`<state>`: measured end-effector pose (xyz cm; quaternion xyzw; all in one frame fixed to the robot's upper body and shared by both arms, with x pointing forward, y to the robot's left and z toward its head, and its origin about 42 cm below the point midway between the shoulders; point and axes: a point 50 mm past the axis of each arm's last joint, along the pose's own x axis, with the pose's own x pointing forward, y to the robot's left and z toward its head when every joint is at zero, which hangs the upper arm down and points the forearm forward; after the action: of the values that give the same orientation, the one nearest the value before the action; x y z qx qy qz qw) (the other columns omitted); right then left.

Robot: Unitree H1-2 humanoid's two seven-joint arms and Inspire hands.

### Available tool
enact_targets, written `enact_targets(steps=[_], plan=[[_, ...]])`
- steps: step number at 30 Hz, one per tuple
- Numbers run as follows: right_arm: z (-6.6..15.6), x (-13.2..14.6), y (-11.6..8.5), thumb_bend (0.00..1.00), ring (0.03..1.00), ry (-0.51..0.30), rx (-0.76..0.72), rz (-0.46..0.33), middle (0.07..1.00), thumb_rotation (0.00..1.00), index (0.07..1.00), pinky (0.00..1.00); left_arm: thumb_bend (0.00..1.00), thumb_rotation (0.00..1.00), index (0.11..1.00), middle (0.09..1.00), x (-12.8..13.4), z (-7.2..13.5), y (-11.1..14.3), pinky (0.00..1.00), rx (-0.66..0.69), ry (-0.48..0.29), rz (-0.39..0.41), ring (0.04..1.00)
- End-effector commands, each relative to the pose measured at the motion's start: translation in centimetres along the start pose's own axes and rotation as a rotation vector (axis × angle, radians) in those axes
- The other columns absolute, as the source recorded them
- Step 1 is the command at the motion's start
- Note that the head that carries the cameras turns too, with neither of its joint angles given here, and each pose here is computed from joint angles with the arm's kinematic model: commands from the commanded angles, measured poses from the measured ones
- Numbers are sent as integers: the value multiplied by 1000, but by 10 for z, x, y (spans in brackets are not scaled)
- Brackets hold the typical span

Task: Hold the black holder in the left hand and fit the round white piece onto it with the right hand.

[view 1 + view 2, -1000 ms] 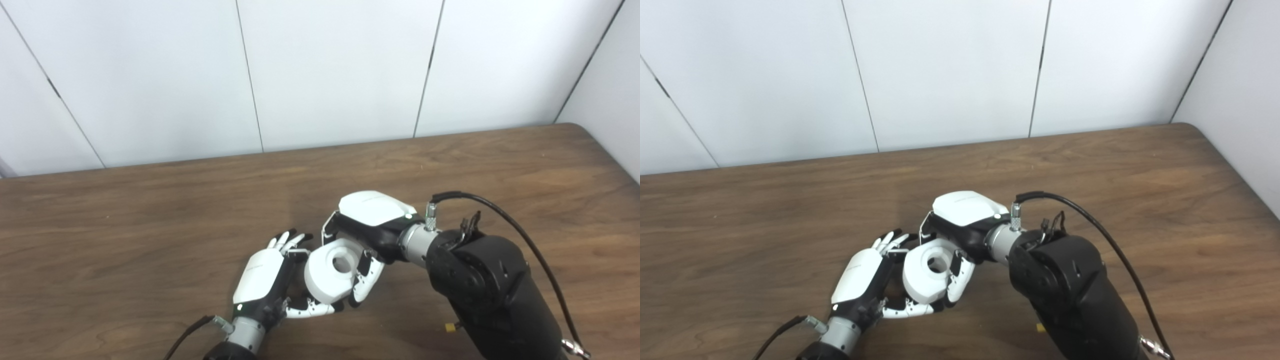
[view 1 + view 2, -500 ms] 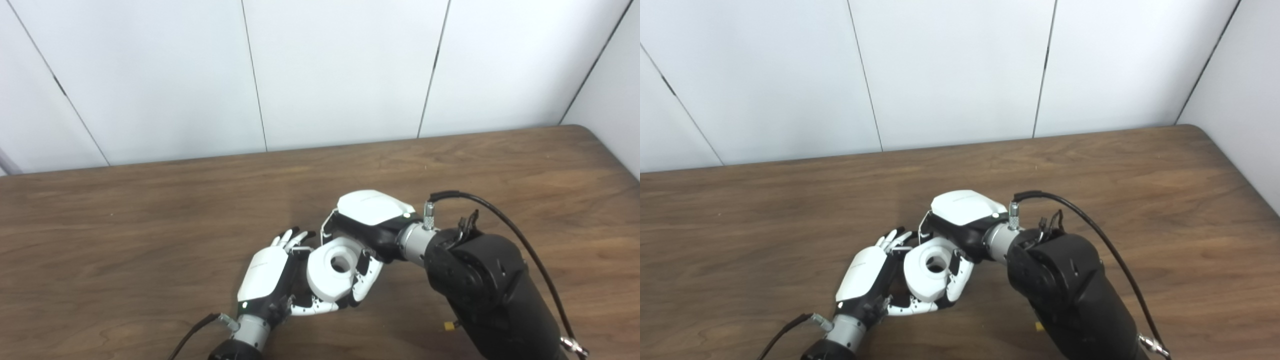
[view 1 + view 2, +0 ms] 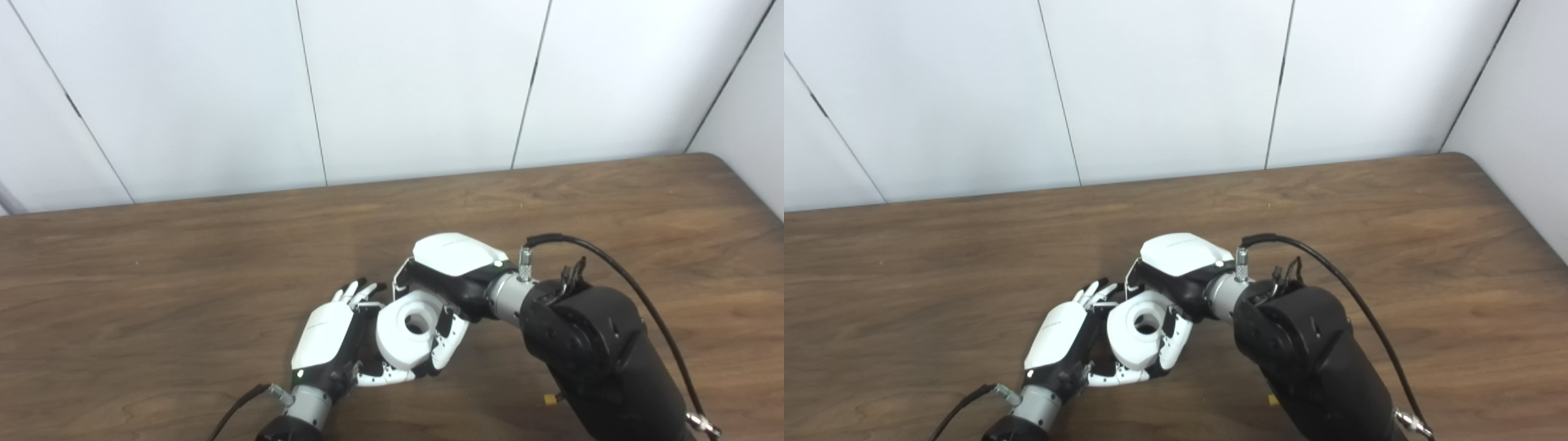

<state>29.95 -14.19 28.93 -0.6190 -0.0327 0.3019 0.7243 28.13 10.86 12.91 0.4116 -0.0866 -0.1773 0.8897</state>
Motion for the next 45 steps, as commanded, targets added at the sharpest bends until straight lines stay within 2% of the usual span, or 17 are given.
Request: enact_targets(steps=[1, 6, 8, 9, 12, 14, 25, 29, 32, 36, 40, 45], plan=[[-2, 2, -3, 506, 849, 14, -9, -11, 678, 141, 487, 986, 520, 45, 478, 911, -7, 14, -15, 979, -26, -30, -72, 991], [-8, 1, -8, 513, 898, 28, 25, -25, 776, 147, 492, 1000, 519, 45, 478, 915, -9, 16, -13, 995, -32, -27, -75, 996], [-9, 0, -10, 744, 928, 31, 43, -26, 802, 194, 656, 1000, 520, 45, 478, 916, -9, 17, -13, 991, -33, -26, -77, 997], [-9, 0, -11, 789, 938, 33, 44, -26, 803, 201, 696, 1000, 520, 45, 478, 916, -9, 17, -13, 990, -34, -26, -78, 997], [-8, 0, -12, 852, 946, 30, 44, -26, 793, 211, 760, 1000, 520, 45, 478, 916, -9, 17, -13, 989, -31, -27, -78, 997], [-8, 0, -12, 876, 942, 23, 46, -25, 781, 210, 753, 1000, 519, 45, 478, 914, -8, 17, -14, 983, -28, -28, -78, 996], [-9, 0, -9, 897, 926, 5, 66, -14, 775, 197, 754, 1000, 519, 45, 478, 913, -7, 18, -13, 985, -26, -32, -81, 996], [-8, 0, -8, 905, 916, 6, 62, -18, 775, 202, 789, 1000, 519, 45, 478, 910, -7, 17, -13, 980, -27, -33, -78, 993], [-9, 0, -9, 916, 931, 13, 65, -10, 818, 215, 869, 1000, 520, 45, 478, 911, -6, 16, -13, 982, -26, -28, -79, 992], [-10, 0, -10, 945, 959, 20, 61, 17, 874, 248, 928, 1000, 520, 44, 478, 909, -4, 12, -10, 997, -24, -15, -73, 995], [-14, -2, -9, 995, 973, 20, 72, 41, 916, 299, 952, 1000, 520, 45, 479, 916, -2, 7, -6, 1000, -32, 11, -59, 997], [-20, -5, -8, 1000, 991, 27, 84, 43, 949, 367, 965, 1000, 521, 54, 490, 950, -1, 4, -3, 1000, -35, 31, -72, 1000]])
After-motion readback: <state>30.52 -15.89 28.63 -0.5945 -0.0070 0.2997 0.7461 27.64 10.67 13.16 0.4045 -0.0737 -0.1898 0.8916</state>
